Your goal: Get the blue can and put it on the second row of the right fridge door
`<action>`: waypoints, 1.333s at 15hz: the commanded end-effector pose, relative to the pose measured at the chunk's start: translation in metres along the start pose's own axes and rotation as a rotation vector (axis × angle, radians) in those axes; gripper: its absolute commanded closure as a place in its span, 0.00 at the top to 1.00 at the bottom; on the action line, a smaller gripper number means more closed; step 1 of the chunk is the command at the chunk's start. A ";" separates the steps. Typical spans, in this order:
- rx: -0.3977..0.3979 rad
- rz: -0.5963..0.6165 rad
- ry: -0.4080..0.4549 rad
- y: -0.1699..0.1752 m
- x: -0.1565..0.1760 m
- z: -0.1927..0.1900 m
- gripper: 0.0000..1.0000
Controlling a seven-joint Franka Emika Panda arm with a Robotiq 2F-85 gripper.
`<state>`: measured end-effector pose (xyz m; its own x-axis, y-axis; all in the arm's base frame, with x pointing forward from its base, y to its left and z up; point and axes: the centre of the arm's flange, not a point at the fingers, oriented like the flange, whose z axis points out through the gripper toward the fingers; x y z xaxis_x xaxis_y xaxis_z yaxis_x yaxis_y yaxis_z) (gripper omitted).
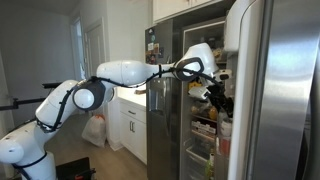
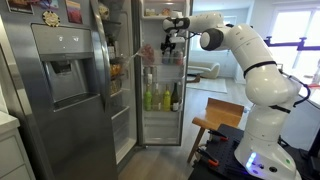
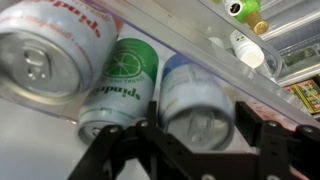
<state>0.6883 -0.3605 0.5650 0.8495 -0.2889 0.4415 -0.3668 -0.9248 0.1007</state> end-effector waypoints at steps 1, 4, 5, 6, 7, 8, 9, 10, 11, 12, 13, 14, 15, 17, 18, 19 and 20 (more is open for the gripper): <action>0.015 0.019 -0.025 -0.005 0.028 -0.006 1.00; 0.012 0.011 -0.029 -0.009 0.028 -0.008 1.00; 0.011 0.007 -0.027 -0.011 0.028 -0.010 1.00; 0.015 -0.001 -0.024 -0.015 0.027 -0.012 1.00; 0.024 -0.011 -0.019 -0.020 0.026 -0.017 1.00; 0.036 -0.020 -0.013 -0.026 0.025 -0.022 1.00; 0.053 -0.035 -0.008 -0.033 0.023 -0.030 1.00; 0.068 -0.050 -0.005 -0.042 0.020 -0.037 1.00; 0.085 -0.064 -0.003 -0.050 0.018 -0.043 1.00; 0.112 -0.088 -0.004 -0.060 0.014 -0.051 1.00; 0.135 -0.114 -0.006 -0.072 0.009 -0.060 1.00; 0.155 -0.135 -0.007 -0.081 0.006 -0.067 1.00; 0.175 -0.162 -0.008 -0.093 0.002 -0.076 1.00; 0.218 -0.216 -0.022 -0.111 -0.005 -0.093 1.00; 0.242 -0.240 -0.034 -0.120 -0.009 -0.101 1.00; 0.268 -0.270 -0.051 -0.128 -0.012 -0.109 1.00; 0.291 -0.296 -0.068 -0.137 -0.017 -0.117 1.00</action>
<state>0.7038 -0.2275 0.6347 0.9078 -0.0781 0.4120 -0.0846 -0.9964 -0.0023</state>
